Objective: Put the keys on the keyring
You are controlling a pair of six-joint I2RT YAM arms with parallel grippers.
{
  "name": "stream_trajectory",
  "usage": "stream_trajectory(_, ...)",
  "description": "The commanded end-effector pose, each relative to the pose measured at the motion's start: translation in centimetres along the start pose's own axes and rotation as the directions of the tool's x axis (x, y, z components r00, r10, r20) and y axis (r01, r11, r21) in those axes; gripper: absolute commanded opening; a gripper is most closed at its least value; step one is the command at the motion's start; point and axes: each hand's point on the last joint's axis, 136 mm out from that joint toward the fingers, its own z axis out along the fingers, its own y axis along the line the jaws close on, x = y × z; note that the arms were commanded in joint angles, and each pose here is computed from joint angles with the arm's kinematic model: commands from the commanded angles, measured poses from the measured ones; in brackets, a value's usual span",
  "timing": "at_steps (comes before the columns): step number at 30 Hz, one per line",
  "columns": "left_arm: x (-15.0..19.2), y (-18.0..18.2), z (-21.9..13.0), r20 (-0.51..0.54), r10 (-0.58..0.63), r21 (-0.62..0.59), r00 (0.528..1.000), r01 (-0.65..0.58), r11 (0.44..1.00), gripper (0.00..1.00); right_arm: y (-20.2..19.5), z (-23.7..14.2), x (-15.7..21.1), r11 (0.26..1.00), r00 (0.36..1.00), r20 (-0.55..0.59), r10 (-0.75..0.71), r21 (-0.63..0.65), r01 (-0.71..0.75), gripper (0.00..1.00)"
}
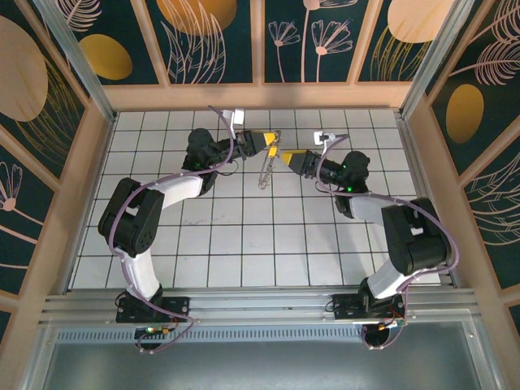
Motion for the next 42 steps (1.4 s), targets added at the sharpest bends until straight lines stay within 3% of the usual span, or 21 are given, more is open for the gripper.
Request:
stream_trajectory(1,-2.4,-3.8,0.0,0.053,0.091,0.082,0.994,-0.095,0.992,0.0,0.7,-1.1,-1.7,0.996,0.995,0.058,-0.081,0.039,0.079,0.44)
stream_trajectory(9,-2.7,-3.5,-0.2,0.091,0.065,0.063,0.994,-0.071,0.996,0.0,1.6,-1.1,-6.9,0.999,0.969,0.244,-0.041,0.032,0.034,0.45)
stream_trajectory(14,-3.5,-3.6,-0.6,0.152,0.024,0.068,0.988,-0.035,0.997,0.0,2.0,-0.5,-8.7,0.999,0.948,0.317,0.019,-0.039,-0.006,0.44)
stream_trajectory(42,-3.7,-3.7,-0.2,0.185,-0.017,0.078,0.983,0.002,0.997,0.0,2.3,4.7,-7.7,0.988,0.965,0.251,0.08,-0.151,-0.042,0.31)
